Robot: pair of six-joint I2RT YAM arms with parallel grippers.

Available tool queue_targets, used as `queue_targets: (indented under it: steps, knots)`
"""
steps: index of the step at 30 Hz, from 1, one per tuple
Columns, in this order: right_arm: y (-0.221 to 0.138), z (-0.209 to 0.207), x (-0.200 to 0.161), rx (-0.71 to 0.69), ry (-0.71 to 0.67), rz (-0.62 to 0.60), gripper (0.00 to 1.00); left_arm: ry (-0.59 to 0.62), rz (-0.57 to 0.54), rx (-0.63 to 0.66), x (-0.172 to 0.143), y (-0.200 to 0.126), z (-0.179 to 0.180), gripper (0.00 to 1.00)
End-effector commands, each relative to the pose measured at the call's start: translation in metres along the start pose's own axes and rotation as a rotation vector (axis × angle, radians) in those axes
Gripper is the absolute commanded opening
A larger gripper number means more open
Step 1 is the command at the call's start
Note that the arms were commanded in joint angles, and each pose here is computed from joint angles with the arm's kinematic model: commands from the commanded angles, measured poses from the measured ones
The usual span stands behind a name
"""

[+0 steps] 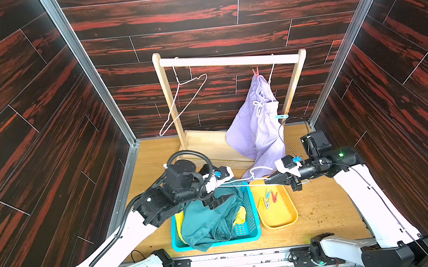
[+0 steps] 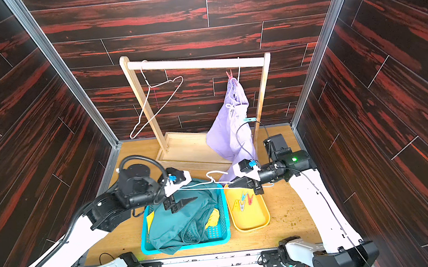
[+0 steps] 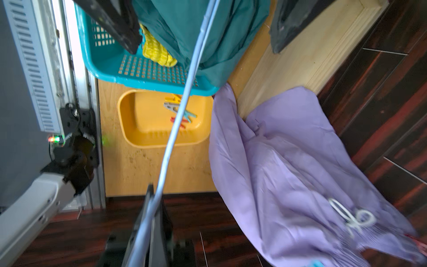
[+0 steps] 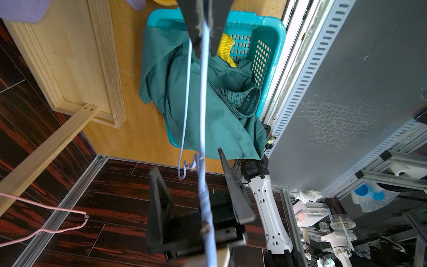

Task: Remove the clothespins securing shorts to the hanger
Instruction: Place the hanger on the clothesline.

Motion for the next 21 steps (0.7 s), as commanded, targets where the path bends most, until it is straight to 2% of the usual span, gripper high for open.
queue_targets:
  steps: [1,4,5,7,10,14,17,18,19,21]
  knots:
    - [-0.005,0.006,0.009,0.009,-0.032,-0.022,0.00,0.026,0.027,-0.052,-0.004,0.004,-0.003,0.79]
    - [-0.006,0.008,0.011,0.008,-0.039,-0.022,0.00,0.015,0.009,-0.047,-0.004,0.005,-0.003,0.62]
    - [-0.006,0.009,0.012,0.007,-0.042,-0.022,0.00,0.026,-0.028,-0.028,0.000,0.004,-0.001,0.58]
    - [-0.006,0.010,0.012,0.006,-0.044,-0.021,0.00,0.030,-0.039,-0.017,0.002,0.003,0.000,0.53]
    - [-0.006,0.009,0.012,0.007,-0.043,-0.023,0.00,0.044,-0.022,-0.011,0.000,0.004,0.000,0.46]
    - [-0.006,0.009,0.013,0.005,-0.046,-0.026,0.00,0.043,0.007,-0.014,-0.004,0.006,0.000,0.27]
    - [-0.007,0.009,0.014,0.000,-0.056,-0.032,0.00,0.032,0.051,-0.047,-0.008,0.008,-0.002,0.18]
    - [-0.007,0.008,0.014,-0.003,-0.054,-0.034,0.00,0.028,0.057,-0.049,-0.009,0.009,-0.002,0.14]
    - [-0.006,0.007,0.014,-0.004,-0.053,-0.033,0.00,0.027,0.061,-0.050,-0.010,0.009,-0.003,0.00]
    - [-0.006,0.005,0.013,-0.008,-0.040,-0.033,0.00,0.013,0.050,-0.021,-0.011,0.009,-0.002,0.00]
Point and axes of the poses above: each gripper's point midway between its finger pads, its own y axis out along the fingers, its own z axis along the line the jaws close on, x = y × z, the point moved 10 cm from there along -y, back along the fingers, and after that the axes turned 4 degrees about y, right-handed, at the moved point
